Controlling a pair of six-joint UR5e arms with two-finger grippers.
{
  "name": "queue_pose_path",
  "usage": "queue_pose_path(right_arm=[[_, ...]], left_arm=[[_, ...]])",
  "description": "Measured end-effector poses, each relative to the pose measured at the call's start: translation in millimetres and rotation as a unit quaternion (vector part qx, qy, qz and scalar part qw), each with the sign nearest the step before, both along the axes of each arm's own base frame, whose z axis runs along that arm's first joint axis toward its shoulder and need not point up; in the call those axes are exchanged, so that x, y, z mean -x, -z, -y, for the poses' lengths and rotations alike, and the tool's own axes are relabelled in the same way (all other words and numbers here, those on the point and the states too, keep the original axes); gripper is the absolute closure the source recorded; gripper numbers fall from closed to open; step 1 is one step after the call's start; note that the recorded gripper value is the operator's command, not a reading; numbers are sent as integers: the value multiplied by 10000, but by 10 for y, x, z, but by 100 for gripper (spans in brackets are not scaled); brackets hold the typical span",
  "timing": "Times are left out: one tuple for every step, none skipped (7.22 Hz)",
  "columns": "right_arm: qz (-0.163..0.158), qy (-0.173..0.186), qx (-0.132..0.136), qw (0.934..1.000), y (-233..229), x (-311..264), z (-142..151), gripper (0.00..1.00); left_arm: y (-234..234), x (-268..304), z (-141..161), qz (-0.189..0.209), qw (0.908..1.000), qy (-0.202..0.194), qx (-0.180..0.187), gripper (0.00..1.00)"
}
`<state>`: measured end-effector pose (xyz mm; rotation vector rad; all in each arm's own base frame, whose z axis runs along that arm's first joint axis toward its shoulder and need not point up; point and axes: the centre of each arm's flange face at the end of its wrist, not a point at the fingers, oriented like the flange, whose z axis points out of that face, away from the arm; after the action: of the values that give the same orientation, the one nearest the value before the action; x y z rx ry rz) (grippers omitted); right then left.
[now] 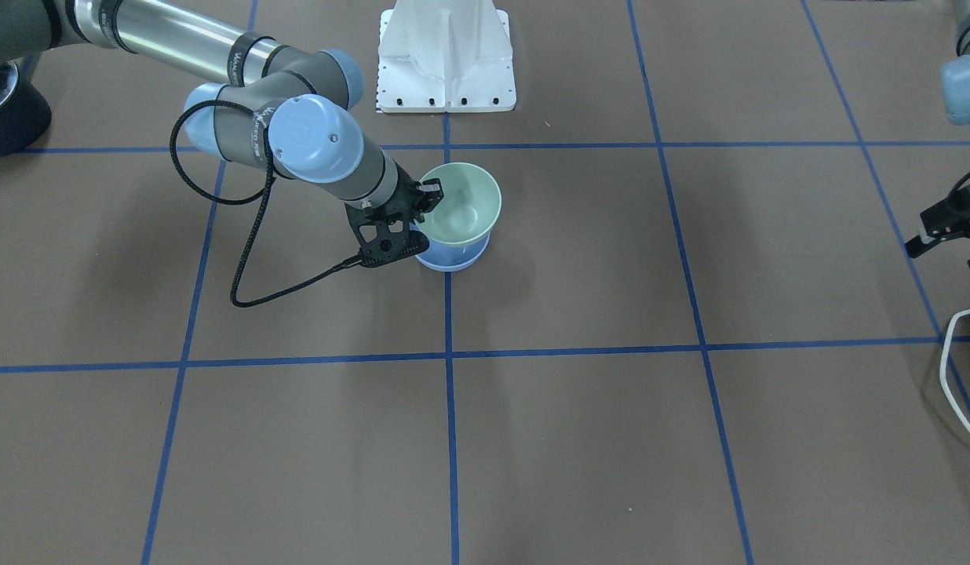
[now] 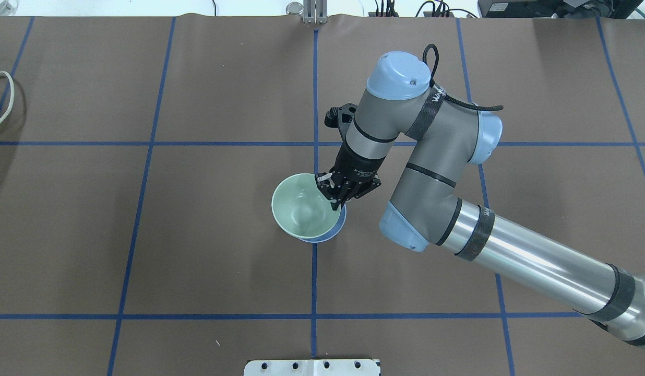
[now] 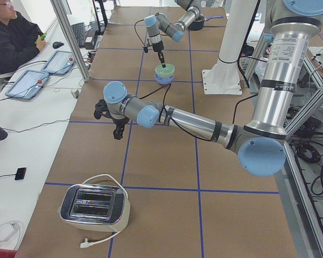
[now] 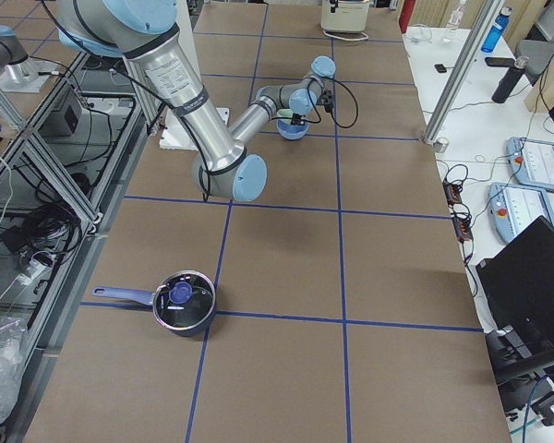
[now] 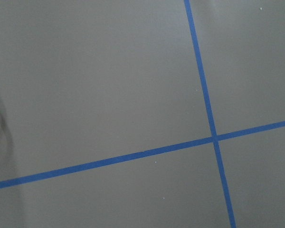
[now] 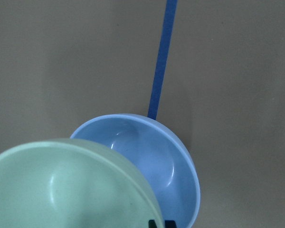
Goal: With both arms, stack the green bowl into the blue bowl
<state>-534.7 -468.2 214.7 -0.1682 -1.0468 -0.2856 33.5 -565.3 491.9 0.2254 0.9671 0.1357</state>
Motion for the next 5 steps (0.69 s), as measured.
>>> queue_pose_path(right_arm=[[-37, -1, 6, 10000, -47, 13, -6, 100], [-61, -4, 7, 10000, -80, 13, -1, 100], [-69, -14, 6, 10000, -89, 4, 11, 100], [-85, -45, -3, 10000, -95, -7, 29, 100], [-115, -100, -29, 9999, -98, -15, 52, 100]], left_arm=[[-131, 309, -40, 117, 9999, -10, -112, 2], [-236, 580, -76, 237, 9995, -28, -195, 2], [-310, 787, -102, 378, 9989, -23, -286, 2], [-414, 930, -150, 557, 9980, 10, -312, 2], [-526, 1000, -219, 688, 9972, 28, -280, 2]])
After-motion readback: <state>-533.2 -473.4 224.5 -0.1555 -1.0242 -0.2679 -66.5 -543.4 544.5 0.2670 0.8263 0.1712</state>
